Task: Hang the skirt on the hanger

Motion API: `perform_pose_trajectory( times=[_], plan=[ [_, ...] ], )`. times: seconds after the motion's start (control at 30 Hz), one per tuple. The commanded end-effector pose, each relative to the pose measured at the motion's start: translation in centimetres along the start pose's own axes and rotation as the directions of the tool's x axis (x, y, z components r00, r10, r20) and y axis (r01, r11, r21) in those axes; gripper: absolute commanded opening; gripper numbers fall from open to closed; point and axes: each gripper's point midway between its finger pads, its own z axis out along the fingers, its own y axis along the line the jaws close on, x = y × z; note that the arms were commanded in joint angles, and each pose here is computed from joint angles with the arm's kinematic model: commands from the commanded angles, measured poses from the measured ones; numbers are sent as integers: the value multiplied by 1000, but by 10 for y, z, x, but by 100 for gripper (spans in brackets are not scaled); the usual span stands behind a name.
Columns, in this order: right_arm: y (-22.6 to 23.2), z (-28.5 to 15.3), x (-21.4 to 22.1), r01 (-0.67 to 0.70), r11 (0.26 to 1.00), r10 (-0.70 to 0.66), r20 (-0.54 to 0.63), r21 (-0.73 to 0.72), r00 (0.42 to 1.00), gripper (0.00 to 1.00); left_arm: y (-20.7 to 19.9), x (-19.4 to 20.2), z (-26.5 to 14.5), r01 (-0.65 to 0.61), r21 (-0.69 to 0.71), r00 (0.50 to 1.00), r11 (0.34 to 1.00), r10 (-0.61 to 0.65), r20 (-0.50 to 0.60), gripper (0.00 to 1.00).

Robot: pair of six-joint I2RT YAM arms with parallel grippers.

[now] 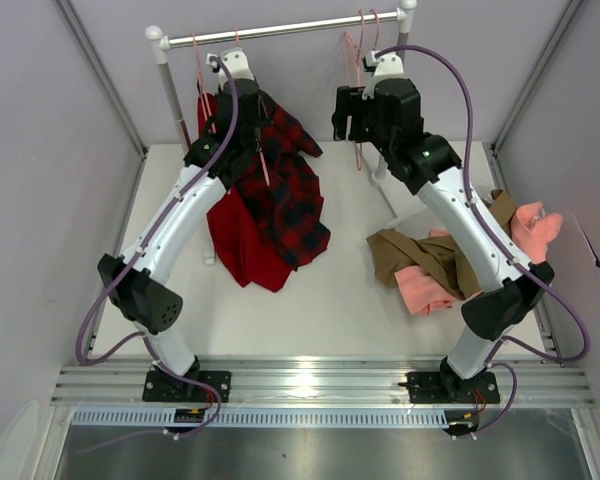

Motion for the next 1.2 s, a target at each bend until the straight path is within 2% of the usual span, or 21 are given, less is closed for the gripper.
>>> perform_pose_trajectory(
  times=[0.0,0.03,0.1,0.13,0.2,0.23,0.4,0.47,0.5,0.53,0.6,0.63,0.7,0.73,0.83,0.87,0.97,1.0,1.03,1.13,1.17],
  plan=[
    [8,-50,-66,-15,997,24,131,-73,991,77,-5,-70,-38,60,118,989,991,-75,125,39],
    [5,-55,-69,-15,998,23,133,-67,991,79,-4,-85,-50,71,143,984,987,-92,151,53],
    [-4,-58,-75,-20,999,26,142,-48,989,79,-9,-102,-66,58,205,980,977,-95,176,66],
    [-9,-61,-80,-26,999,30,146,-34,989,80,-10,-110,-74,55,228,978,972,-99,186,78],
    [-27,-62,-83,-52,998,49,148,20,988,80,-9,-133,-97,39,281,970,959,-104,221,89],
    [-33,-66,-84,-58,998,52,143,36,988,81,-13,-133,-106,19,321,974,947,-89,206,99],
    [-66,-91,-85,-109,985,90,142,130,986,85,-18,-148,-158,-54,464,978,884,-48,205,99],
    [-88,-99,-66,-142,969,122,107,204,987,89,-18,-134,-173,-67,507,986,859,-20,164,99],
    [-99,-120,-68,-166,959,139,129,228,982,90,-12,-140,-192,-67,529,984,846,-30,174,99],
    [-105,-129,-62,-192,949,164,129,250,978,91,-12,-119,-191,-70,540,991,839,-3,133,99],
    [-120,-156,-34,-212,930,191,99,300,977,92,-9,-123,-225,-82,616,988,784,-16,153,99],
    [-130,-166,-24,-247,909,224,106,334,969,94,-12,-95,-222,-83,640,995,764,23,101,99],
    [-144,-191,12,-277,879,266,83,387,960,95,-13,-90,-250,-84,709,995,700,17,101,99],
    [-149,-199,24,-323,852,312,97,412,945,95,-15,-59,-245,-70,718,997,693,54,45,99],
    [-166,-228,77,-362,789,372,83,496,924,96,-16,-27,-262,-46,763,996,645,84,-11,99],
    [-176,-237,89,-404,735,412,115,545,904,96,-15,5,-257,-27,760,989,649,126,-72,99],
    [-189,-257,129,-412,667,453,100,620,886,96,-17,31,-275,5,798,979,602,161,-127,99],
    [-191,-260,138,-416,651,465,99,634,880,97,-16,64,-274,21,798,961,602,207,-182,99],
    [-194,-261,154,-402,638,470,81,657,879,97,-14,67,-279,24,801,962,598,205,-181,99],
    [-204,-256,185,-370,598,490,40,711,871,97,-7,124,-274,65,775,932,629,240,-272,99],
    [-205,-253,193,-358,595,495,22,719,868,97,-5,125,-275,77,771,937,632,218,-272,99]
  ],
)
